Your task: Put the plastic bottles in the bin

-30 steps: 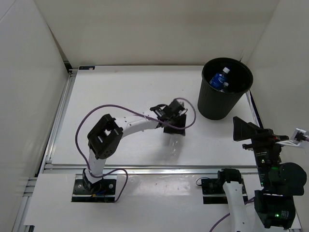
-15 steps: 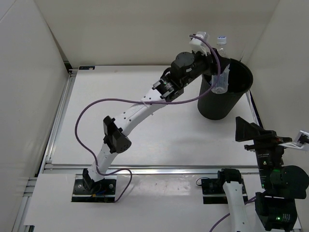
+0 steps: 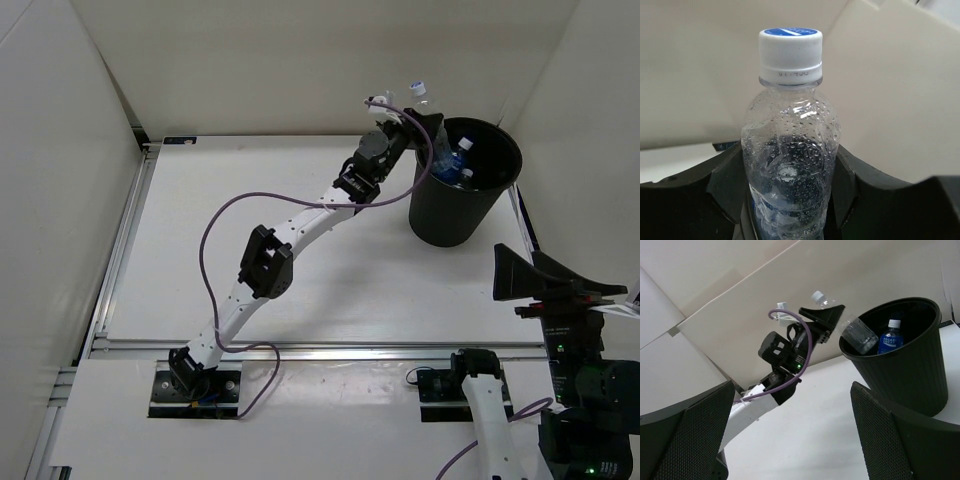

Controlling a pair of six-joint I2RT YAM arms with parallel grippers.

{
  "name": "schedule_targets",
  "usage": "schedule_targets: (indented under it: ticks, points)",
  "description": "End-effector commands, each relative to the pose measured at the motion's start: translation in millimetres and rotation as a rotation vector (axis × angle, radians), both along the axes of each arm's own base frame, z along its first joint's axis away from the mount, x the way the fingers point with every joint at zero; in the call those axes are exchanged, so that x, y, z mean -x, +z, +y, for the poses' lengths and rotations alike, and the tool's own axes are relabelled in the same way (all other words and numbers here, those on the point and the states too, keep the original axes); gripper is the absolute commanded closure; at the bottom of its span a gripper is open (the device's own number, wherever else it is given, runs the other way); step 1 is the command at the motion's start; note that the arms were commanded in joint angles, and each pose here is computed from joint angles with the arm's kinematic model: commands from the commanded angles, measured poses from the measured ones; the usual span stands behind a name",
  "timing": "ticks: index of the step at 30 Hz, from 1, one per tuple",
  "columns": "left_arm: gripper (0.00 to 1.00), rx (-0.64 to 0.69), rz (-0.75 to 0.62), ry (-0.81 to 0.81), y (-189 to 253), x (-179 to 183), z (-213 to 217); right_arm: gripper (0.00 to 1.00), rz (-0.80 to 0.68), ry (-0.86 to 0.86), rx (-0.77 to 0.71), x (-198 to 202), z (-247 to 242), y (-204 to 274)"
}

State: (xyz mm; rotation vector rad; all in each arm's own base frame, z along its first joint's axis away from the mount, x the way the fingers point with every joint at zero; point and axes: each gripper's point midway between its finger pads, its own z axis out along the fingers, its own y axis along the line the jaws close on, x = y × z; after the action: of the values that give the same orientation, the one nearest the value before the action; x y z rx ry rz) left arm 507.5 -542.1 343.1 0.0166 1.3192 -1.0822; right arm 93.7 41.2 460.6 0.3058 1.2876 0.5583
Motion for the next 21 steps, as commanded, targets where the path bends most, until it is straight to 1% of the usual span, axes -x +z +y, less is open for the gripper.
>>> schedule_targets:
  ticks: [1,2,3,4,5,7,8,10,11,12,14,15,16,17,18,19,20,21]
  points:
    - [0.61,0.160,-0.105,-0.009,85,20,21,0.00,-0.009,-0.007,0.040,-4,-2,7]
    - [0.49,0.145,-0.098,-0.020,83,22,19,0.00,0.000,-0.007,0.040,-7,-2,4]
    - [0.15,0.129,-0.093,-0.037,80,24,17,0.00,0.011,-0.007,0.040,-9,-2,1]
    - [0.00,0.116,-0.099,-0.044,86,27,18,0.00,0.012,-0.003,0.025,-9,-1,1]
    - [0.00,0.089,-0.081,-0.057,83,29,16,0.00,0.023,-0.002,0.025,-12,-1,-3]
    - [0.00,0.063,-0.098,-0.099,96,41,17,0.00,0.046,0.018,-0.007,-17,2,-7]
    - [0.00,0.053,-0.119,-0.113,113,51,23,0.00,0.058,0.020,-0.016,-20,2,-10]
    - [0.00,0.032,-0.143,-0.132,129,62,28,0.00,0.093,-0.012,-0.054,-27,-4,-17]
    - [0.00,0.000,-0.123,-0.157,129,68,28,0.00,0.119,-0.031,-0.059,-32,-7,-22]
    - [0.00,-0.008,-0.141,-0.166,147,79,37,0.00,0.148,-0.072,-0.067,-38,-14,-24]
    - [0.00,-0.069,-0.155,-0.185,158,95,48,0.00,0.211,-0.108,-0.062,-40,-20,-29]
    - [0.00,-0.143,-0.127,-0.201,162,114,65,0.00,0.292,-0.119,-0.061,-55,-22,-35]
    - [0.00,-0.208,-0.116,-0.194,157,123,77,0.00,0.389,-0.137,-0.049,-57,-25,-50]
    - [0.00,-0.177,-0.147,-0.127,202,151,124,0.00,0.449,-0.139,-0.035,-69,-26,-47]
    - [0.00,-0.287,-0.029,-0.092,134,146,133,0.00,0.498,-0.140,-0.033,-75,-26,-53]
    - [0.00,-0.315,0.016,-0.044,117,153,154,0.00,0.538,-0.119,-0.009,-80,-23,-58]
    - [0.00,-0.339,0.073,0.062,100,156,183,0.00,0.584,-0.015,0.015,-90,-6,-65]
    - [0.00,-0.317,0.073,0.124,113,177,223,0.00,0.599,0.024,0.040,-94,-1,-68]
